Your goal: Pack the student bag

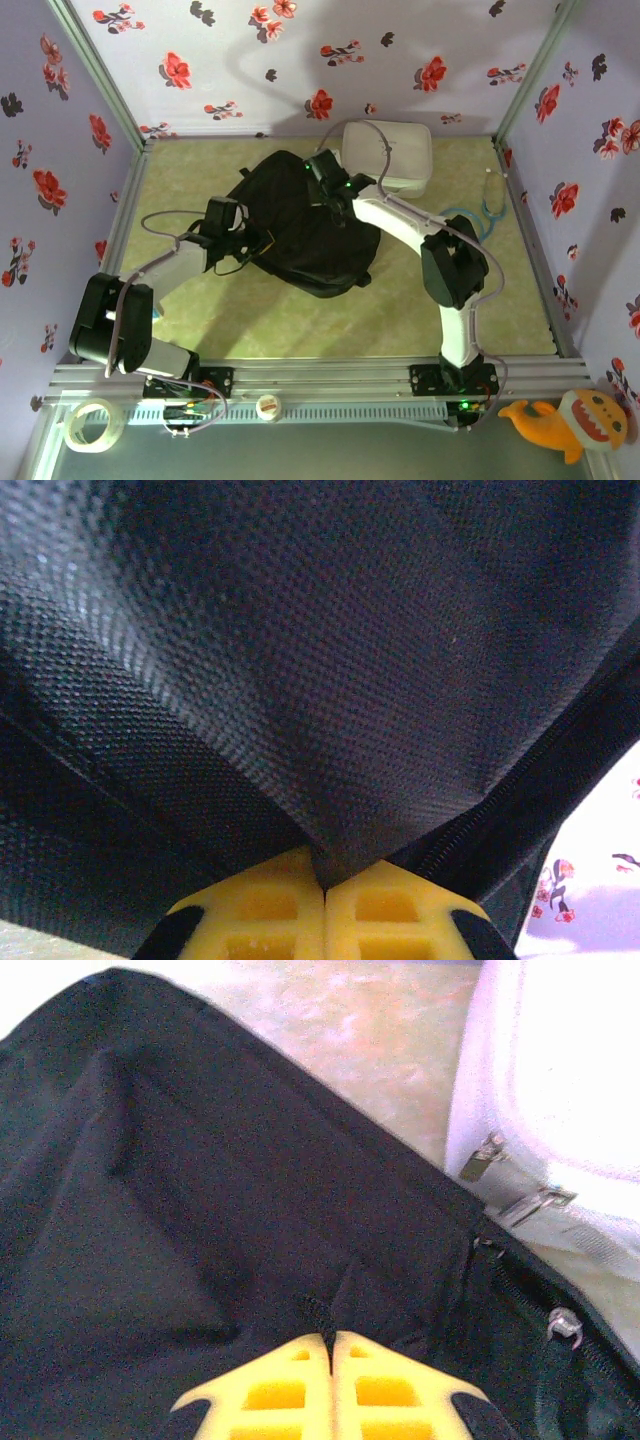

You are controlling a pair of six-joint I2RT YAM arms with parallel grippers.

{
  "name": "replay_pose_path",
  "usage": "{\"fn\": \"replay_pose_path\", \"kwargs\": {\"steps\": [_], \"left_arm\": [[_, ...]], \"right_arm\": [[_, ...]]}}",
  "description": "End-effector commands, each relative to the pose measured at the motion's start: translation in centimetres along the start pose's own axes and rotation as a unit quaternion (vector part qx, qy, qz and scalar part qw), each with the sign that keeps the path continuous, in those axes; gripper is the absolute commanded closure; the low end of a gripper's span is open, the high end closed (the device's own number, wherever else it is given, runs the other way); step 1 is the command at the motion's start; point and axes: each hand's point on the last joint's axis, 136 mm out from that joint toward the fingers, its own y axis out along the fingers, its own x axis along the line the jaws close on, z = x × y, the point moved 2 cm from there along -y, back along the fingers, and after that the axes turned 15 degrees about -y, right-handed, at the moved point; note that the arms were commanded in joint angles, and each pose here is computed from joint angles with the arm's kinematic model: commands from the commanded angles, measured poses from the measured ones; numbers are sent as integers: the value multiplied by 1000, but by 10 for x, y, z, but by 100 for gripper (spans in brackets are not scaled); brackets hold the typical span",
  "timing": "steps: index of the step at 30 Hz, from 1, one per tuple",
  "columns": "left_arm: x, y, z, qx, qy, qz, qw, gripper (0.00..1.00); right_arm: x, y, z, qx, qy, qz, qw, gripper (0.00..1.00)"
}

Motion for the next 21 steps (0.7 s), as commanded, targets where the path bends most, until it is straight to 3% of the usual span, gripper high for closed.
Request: {"fn": "replay_pose_path", "kwargs": {"steps": [1, 6, 13, 16, 18, 20, 21], "left_arm": [[14, -2, -3, -9, 9, -43, 999, 100], [1, -3, -10, -6, 42, -50, 998, 100], [-4, 1, -35, -16, 58, -68, 996, 100], [-12, -3, -50, -36, 78, -80, 993, 100], [-22, -14, -60, -63, 96, -91, 989, 78], [-31, -32, -72, -103, 111, -100, 983, 57], [-34, -41, -78, -122, 114, -105, 980, 51]], "right_arm": [[-54, 8, -20, -18, 55, 108, 992, 100], [-62, 14, -15, 1, 60, 116, 991, 100], [-62, 53, 16, 85, 61, 89, 991, 100], [-63, 42, 11, 80, 55, 85, 992, 97], [-60, 20, -6, 55, 53, 58, 995, 78], [-57, -8, -20, 23, 45, 34, 998, 49], [-60, -24, -26, 3, 48, 33, 998, 40]]}}
